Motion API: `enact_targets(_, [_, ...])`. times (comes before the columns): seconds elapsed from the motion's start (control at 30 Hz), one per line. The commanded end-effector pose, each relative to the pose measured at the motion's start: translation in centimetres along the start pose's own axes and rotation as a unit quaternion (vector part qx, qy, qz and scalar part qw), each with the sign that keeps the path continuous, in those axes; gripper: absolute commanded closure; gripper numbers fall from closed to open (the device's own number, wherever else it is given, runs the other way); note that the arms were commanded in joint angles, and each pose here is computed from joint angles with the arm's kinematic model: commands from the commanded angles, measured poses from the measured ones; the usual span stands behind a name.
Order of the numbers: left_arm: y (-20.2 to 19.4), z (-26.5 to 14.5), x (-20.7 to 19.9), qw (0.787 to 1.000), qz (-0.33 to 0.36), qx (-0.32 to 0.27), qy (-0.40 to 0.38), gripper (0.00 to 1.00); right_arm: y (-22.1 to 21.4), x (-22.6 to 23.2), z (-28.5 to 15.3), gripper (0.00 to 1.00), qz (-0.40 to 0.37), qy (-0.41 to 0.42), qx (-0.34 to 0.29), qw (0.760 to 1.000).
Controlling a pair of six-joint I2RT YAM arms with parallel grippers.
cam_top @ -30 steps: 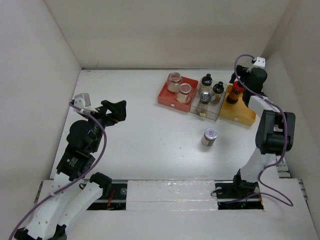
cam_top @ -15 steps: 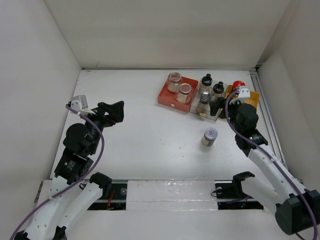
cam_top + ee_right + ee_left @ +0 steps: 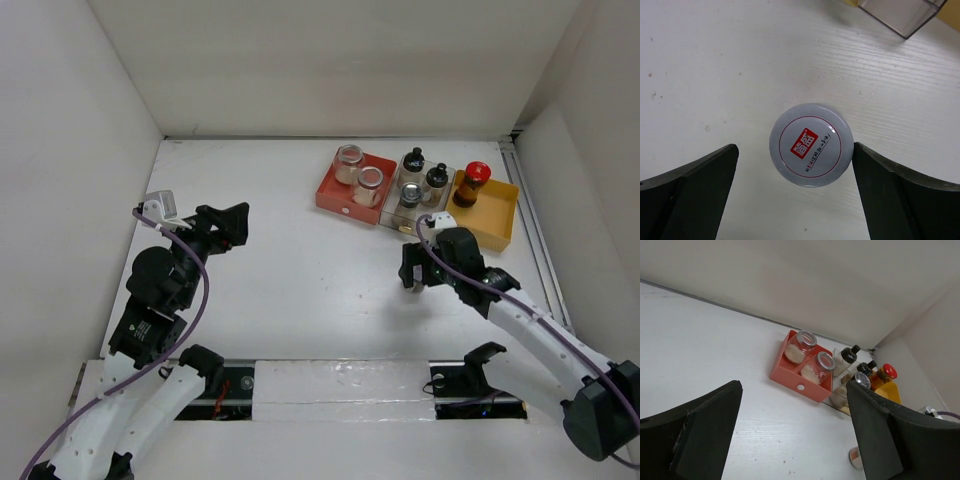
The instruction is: Organize the condiment bottles
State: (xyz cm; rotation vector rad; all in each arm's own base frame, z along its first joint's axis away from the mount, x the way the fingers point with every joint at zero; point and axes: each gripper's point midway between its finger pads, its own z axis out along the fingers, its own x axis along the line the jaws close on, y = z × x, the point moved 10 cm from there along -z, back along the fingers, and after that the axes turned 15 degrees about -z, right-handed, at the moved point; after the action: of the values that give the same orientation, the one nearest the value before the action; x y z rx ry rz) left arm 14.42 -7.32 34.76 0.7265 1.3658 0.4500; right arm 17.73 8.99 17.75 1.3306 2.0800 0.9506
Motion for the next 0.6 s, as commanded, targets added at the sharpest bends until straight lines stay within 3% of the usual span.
enact_targets(0.0, [0.9,0.0,-0.9,0.999,-0.005,-0.022,-0.023,0.18,0.0,0.9,0.5,0.00,-0.010,0.015,0.010,1.000])
enact_targets(0.13, [0.9,0.0,-0.9,0.999,-0.005,-0.022,-0.023,0.18,0.4,0.4,1.2,0.02,-0.003,-0.038,-0.002,0.999])
enact_targets(0.27, [0.9,0.0,-0.9,0.999,-0.005,-0.022,-0.023,0.18,0.5,-0.3,1.9,0.15,-0.002,-0.084,-0.008,0.996])
enact_targets(0.3, [0.9,0.0,-0.9,0.999,-0.005,-0.022,-0.023,0.18,0.7,-0.2,2.0,0.28,-0.004,-0.087,-0.013,0.996])
enact_targets(0.4, [0.9,0.0,-0.9,0.999,-0.004,-0.019,-0.027,0.18,2.4,-0.5,1.8,0.50,-0.006,-0.101,-0.049,0.994])
enact_targets(0.5, [0.9,0.0,-0.9,0.999,-0.004,-0.019,-0.027,0.18,5.0,-1.3,-0.4,0.52,-0.014,-0.143,-0.090,0.986])
enact_targets(0.57, [0.6,0.1,-0.8,1.000,-0.002,-0.012,-0.020,0.17,8.1,-2.5,-3.0,0.52,-0.013,-0.177,-0.156,0.972])
